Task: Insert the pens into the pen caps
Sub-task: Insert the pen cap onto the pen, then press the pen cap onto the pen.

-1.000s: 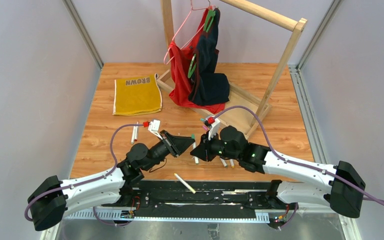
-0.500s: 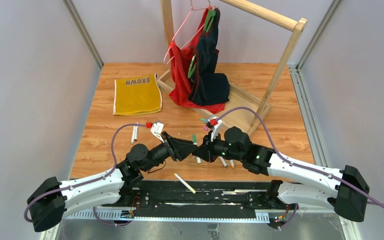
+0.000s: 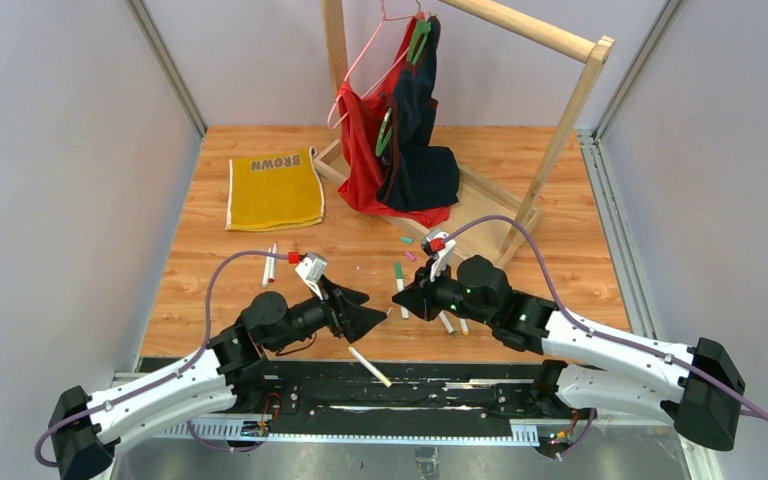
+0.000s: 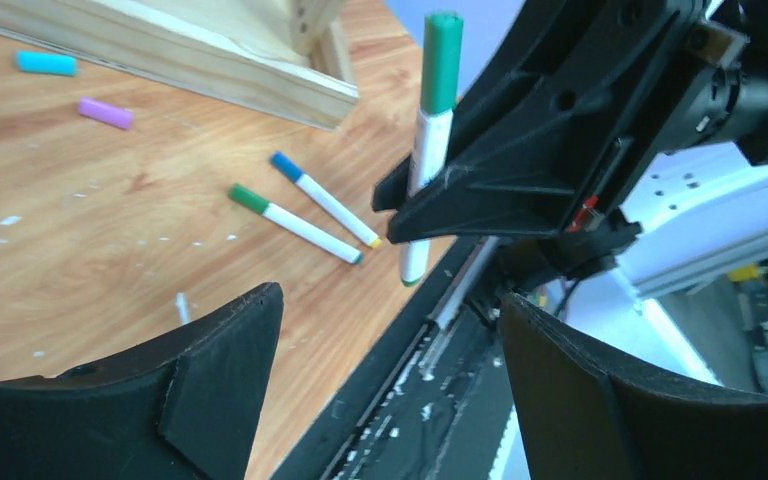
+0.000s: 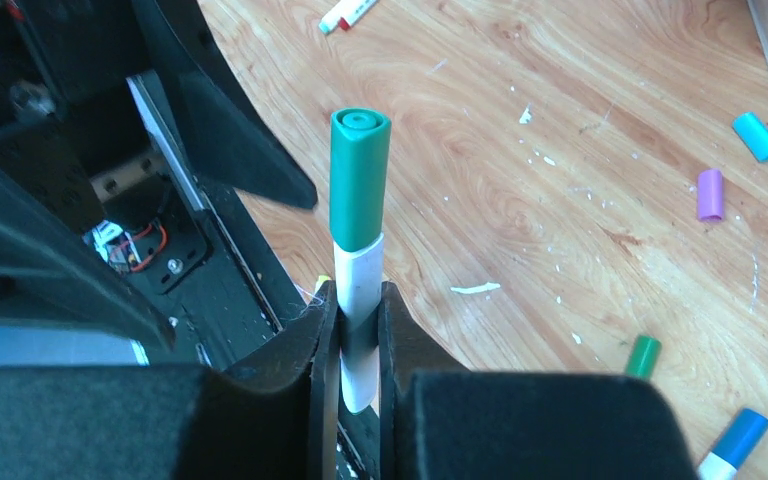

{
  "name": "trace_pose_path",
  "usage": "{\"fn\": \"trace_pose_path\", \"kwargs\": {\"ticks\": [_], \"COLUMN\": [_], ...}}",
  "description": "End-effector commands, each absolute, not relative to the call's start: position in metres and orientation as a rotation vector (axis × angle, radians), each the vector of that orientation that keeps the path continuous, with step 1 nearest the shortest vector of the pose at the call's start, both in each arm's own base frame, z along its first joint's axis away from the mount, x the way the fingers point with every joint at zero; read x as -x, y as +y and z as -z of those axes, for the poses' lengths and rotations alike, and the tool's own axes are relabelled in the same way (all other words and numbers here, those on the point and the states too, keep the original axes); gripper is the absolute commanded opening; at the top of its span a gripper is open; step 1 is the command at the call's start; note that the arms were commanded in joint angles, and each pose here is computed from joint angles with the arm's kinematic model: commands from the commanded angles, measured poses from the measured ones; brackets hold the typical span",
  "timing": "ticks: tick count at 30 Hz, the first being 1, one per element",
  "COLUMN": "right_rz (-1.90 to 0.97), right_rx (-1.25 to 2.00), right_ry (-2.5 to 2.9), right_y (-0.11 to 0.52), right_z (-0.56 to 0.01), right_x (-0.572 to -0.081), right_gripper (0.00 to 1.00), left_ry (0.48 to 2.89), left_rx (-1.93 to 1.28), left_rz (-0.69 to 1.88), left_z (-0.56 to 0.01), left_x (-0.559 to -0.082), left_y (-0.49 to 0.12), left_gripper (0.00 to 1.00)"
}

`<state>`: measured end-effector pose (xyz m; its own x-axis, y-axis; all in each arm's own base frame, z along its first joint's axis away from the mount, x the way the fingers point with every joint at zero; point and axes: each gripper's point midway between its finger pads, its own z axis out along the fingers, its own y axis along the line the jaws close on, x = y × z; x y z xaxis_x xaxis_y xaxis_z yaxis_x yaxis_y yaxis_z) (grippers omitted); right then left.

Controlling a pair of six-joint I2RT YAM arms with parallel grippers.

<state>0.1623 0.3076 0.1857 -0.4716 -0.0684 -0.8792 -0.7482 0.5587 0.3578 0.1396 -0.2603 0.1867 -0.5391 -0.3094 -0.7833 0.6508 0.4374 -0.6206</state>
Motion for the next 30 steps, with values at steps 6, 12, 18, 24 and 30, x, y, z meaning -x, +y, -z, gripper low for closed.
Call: {"fn": "trace_pose_path", "kwargs": {"ticks": [6,12,18,24,30], "right_rz": [-0.922,-0.968,-1.058,-1.094,-1.107], "right_rx": [0.721,0.786,0.93,1.044,1.084], "right_ry": [1.884,1.855,1.855,1.844,1.831], "right_y": [0.293,0.294,0.303,0.317,0.326], "right_z": [-0.164,-0.154,-0.14,-0.131,-0.133], "right_x": [-0.158,-0.147,-0.125,-0.109,-0.104], "right_gripper": [0.01,0.01,0.01,0.01,0.01], "left_ry": [1.818,1.722,1.627,1.592,1.6], "left_rx": [-0.417,-0.361,-0.436,-0.538,-0.668], "left_rz": [1.069,1.211,1.164,1.212,1.273], "left_z": [-0.195,-0.203,-0.206,-0.208,-0.2], "left_x": [-0.173,-0.194,-0.195,-0.178,-0.155], "left_y": [-0.234,-0.233,-0.231,-0.24,-0.26], "left_gripper": [0.84,0.84,0.83,0.82,0.8]}}
